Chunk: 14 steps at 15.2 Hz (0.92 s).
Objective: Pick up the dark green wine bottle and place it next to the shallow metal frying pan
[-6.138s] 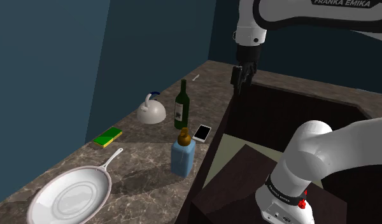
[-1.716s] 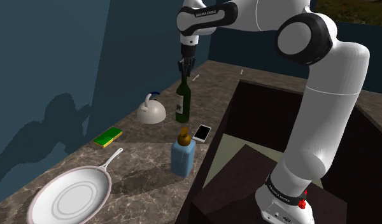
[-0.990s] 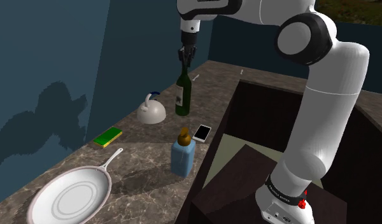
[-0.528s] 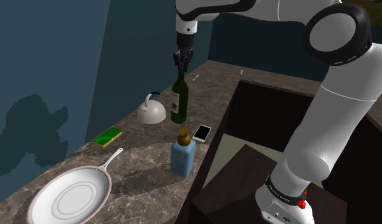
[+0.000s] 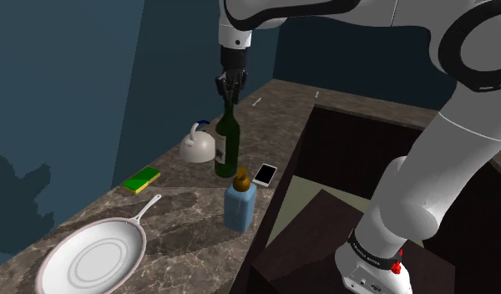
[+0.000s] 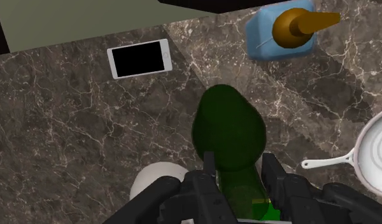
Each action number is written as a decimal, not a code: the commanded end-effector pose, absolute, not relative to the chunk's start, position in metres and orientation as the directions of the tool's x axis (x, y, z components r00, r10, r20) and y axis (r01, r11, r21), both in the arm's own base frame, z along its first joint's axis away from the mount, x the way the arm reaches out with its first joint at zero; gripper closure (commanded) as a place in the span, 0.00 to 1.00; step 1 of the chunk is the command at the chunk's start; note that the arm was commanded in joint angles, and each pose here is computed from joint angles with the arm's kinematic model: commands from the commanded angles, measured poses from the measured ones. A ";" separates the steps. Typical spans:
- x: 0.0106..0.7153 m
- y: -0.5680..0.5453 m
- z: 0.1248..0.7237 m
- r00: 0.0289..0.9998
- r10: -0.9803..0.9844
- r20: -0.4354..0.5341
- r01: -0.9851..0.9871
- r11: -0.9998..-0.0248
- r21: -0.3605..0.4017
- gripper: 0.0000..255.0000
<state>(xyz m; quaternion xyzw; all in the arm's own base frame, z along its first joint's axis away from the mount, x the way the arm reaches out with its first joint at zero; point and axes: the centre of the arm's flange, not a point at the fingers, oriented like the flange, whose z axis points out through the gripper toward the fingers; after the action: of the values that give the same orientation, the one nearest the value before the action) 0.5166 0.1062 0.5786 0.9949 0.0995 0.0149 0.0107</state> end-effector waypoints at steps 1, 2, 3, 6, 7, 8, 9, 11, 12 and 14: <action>0.503 0.126 0.581 0.980 0.197 0.028 0.196 -0.980 0.024 1.00; 0.496 0.138 0.581 0.980 0.197 0.028 0.196 -0.980 0.024 1.00; 0.489 0.149 0.581 0.980 0.197 0.028 0.196 -0.980 0.024 1.00; 0.468 0.182 0.581 0.980 0.197 0.028 0.196 -0.980 0.024 1.00; 0.461 0.193 0.581 0.980 0.197 0.028 0.196 -0.980 0.024 1.00; 0.454 0.205 0.581 0.980 0.197 0.028 0.196 -0.980 0.024 1.00; 0.447 0.216 0.581 0.980 0.197 0.028 0.196 -0.980 0.024 1.00; 0.433 0.238 0.581 0.980 0.197 0.028 0.196 -0.980 0.024 1.00; 0.426 0.249 0.582 0.980 0.197 0.028 0.196 -0.980 0.024 1.00; 0.412 0.272 0.582 0.980 0.197 0.028 0.196 -0.980 0.024 1.00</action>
<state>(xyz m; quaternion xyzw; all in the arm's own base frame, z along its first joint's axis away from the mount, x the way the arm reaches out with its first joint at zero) 0.4196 0.2607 0.5829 0.9948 0.0997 0.0152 0.0106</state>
